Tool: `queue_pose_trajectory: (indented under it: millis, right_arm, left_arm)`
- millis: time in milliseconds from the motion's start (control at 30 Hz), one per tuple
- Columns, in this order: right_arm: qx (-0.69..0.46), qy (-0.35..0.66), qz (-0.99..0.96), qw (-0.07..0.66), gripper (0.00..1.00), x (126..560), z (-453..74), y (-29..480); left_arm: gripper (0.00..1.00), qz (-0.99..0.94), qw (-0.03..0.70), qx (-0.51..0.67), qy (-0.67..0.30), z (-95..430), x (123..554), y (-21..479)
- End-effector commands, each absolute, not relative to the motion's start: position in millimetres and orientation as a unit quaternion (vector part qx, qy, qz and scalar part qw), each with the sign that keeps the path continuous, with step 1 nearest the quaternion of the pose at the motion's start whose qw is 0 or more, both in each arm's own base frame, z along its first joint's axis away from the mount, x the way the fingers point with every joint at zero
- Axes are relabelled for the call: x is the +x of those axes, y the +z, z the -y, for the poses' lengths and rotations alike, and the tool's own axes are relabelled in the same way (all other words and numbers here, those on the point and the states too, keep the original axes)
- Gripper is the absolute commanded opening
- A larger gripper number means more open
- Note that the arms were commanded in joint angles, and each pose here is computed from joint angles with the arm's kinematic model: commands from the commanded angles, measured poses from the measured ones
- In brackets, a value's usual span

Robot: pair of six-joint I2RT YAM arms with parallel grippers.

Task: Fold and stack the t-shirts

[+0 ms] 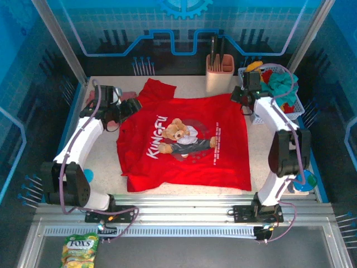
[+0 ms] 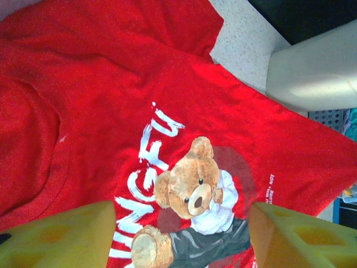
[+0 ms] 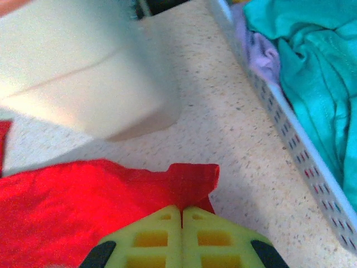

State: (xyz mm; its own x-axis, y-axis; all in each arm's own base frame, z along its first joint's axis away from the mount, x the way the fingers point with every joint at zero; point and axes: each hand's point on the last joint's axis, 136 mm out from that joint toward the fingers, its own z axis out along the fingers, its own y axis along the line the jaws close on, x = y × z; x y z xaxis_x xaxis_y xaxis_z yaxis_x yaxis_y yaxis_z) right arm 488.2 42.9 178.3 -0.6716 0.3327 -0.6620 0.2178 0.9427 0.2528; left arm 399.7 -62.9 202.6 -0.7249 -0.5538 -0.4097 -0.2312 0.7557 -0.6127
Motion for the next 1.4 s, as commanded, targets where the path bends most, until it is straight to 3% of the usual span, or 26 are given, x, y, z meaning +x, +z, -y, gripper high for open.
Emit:
queue_pose_trajectory:
  millis: [0, 233, 367, 667, 967, 1367]
  right_arm:
    - [0.089, 0.093, -0.916, 0.38, 0.0, 454, -70, 185]
    - [0.078, 0.129, -0.928, 0.342, 0.0, 358, -79, 143]
    - [0.134, 0.074, -0.942, 0.3, 0.0, 316, -47, 107]
    - [0.148, 0.069, -0.955, 0.247, 0.0, 304, -43, 77]
    - [0.138, 0.11, -0.954, 0.243, 0.0, 301, -58, 71]
    - [0.131, 0.141, -0.951, 0.24, 0.0, 304, -69, 80]
  left_arm:
    - [0.65, -0.887, 0.311, -0.225, -0.257, 59, 416, 209]
    - [0.64, -0.896, 0.309, -0.228, -0.223, 50, 455, 194]
    - [0.65, -0.902, 0.307, -0.222, -0.207, 48, 480, 175]
    - [0.66, -0.91, 0.295, -0.192, -0.217, 72, 545, 152]
    - [0.68, -0.935, 0.266, -0.145, -0.186, 103, 589, 105]
    - [0.67, -0.965, 0.254, -0.048, -0.045, 163, 598, 63]
